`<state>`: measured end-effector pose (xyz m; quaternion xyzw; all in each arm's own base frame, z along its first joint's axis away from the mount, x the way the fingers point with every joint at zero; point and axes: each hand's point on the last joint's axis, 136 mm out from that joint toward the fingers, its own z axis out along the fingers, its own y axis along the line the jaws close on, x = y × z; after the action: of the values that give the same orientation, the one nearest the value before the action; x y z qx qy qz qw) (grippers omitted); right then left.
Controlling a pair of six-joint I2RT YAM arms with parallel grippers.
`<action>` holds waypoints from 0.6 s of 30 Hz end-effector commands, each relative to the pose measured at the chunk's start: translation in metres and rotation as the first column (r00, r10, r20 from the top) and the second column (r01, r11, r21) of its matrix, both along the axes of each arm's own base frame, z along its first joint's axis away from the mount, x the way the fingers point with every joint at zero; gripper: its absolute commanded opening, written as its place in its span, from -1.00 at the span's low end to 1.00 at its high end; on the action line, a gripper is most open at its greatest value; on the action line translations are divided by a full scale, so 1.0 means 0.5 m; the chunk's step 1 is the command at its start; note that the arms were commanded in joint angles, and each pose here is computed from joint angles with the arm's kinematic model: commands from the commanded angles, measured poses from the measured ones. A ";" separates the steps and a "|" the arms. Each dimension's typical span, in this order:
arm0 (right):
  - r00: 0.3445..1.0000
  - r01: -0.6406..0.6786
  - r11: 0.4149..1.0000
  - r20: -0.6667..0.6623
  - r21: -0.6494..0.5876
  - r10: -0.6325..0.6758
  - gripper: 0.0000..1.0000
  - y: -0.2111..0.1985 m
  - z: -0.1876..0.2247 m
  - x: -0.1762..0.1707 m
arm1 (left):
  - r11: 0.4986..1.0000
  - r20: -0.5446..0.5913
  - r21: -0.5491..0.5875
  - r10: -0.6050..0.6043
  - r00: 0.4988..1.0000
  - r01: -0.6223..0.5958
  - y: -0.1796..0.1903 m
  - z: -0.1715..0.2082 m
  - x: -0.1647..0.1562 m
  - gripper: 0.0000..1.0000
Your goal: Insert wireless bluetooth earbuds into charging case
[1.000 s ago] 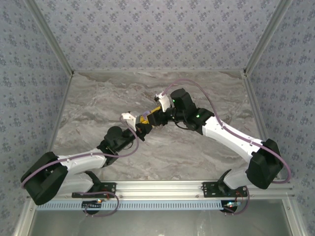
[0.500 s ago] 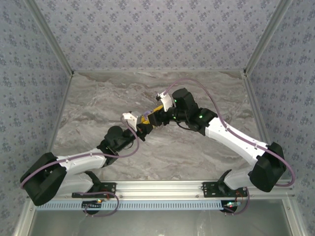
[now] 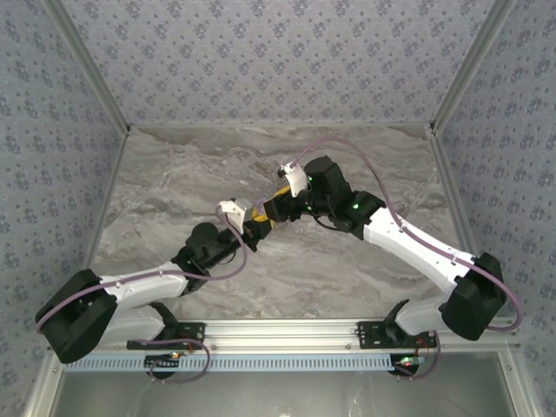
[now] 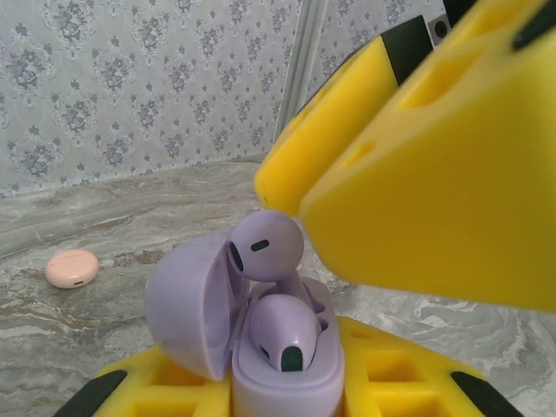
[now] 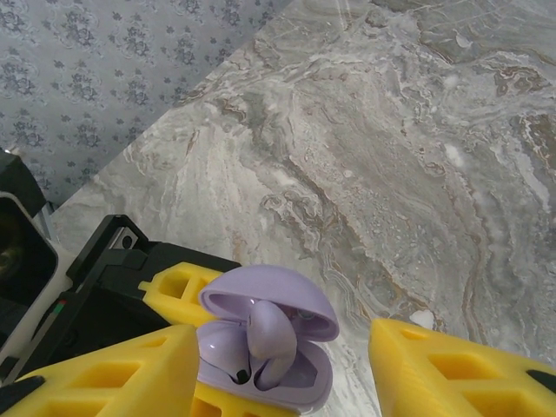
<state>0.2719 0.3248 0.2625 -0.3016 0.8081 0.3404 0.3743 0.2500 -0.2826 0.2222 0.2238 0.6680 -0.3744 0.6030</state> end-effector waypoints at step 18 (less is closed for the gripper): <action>0.999 0.033 0.997 -0.013 -0.068 -0.034 0.09 0.001 -0.003 0.019 | 0.999 0.091 -0.025 -0.024 0.996 0.026 -0.008 0.061 -0.013 -0.53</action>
<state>0.2797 0.3246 0.2544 -0.2950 0.8259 0.3185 0.3598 0.2461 -0.2834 0.2257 0.2368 0.6610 -0.3697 0.6085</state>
